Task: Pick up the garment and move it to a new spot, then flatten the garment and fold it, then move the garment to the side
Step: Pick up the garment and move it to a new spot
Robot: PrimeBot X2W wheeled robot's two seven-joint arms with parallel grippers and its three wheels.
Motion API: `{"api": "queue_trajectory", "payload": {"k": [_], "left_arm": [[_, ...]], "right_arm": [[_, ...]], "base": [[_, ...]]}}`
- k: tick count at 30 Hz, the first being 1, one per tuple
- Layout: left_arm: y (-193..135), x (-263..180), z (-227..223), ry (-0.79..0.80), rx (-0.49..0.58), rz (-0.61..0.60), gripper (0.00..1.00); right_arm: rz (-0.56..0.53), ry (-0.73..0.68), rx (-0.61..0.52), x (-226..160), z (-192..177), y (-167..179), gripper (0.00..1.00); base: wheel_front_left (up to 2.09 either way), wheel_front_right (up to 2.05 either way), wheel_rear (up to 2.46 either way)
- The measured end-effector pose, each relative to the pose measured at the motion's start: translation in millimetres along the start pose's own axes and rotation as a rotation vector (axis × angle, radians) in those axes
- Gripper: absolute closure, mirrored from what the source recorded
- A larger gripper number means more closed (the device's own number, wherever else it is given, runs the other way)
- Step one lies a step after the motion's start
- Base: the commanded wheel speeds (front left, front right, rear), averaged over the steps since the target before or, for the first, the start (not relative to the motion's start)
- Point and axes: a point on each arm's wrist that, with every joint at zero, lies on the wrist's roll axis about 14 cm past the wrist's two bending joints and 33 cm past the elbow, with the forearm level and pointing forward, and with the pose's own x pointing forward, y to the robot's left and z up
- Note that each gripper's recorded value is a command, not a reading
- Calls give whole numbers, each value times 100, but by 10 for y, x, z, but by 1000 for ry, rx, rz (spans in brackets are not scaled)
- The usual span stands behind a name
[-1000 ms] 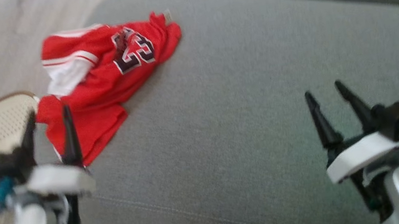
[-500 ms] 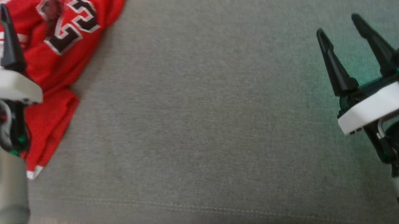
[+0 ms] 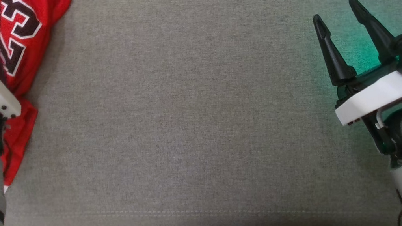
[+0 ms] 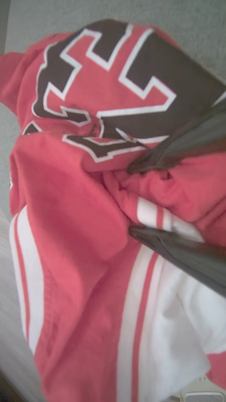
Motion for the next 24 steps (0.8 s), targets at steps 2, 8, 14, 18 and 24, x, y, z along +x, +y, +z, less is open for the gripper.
{"api": "queue_trajectory", "payload": {"k": [2,8,14,18,24], "left_arm": [[7,14,20,2,1,0,100],[45,-74,263,-115,-3,-7,100],[131,-319,915,-325,19,-17,100],[94,-684,1532,-542,33,-55,100],[23,-1197,1720,-694,59,-100,100]], "right_arm": [[-3,0,1,-5,-2,-12,0],[-12,-37,-5,-39,119,-12,0],[-28,-109,-14,-147,407,13,0],[-41,-149,-12,-311,566,55,0],[-72,-167,-8,-600,659,77,0]], "base": [[0,0,0],[0,0,0],[0,0,0],[0,0,0],[0,0,0]]}}
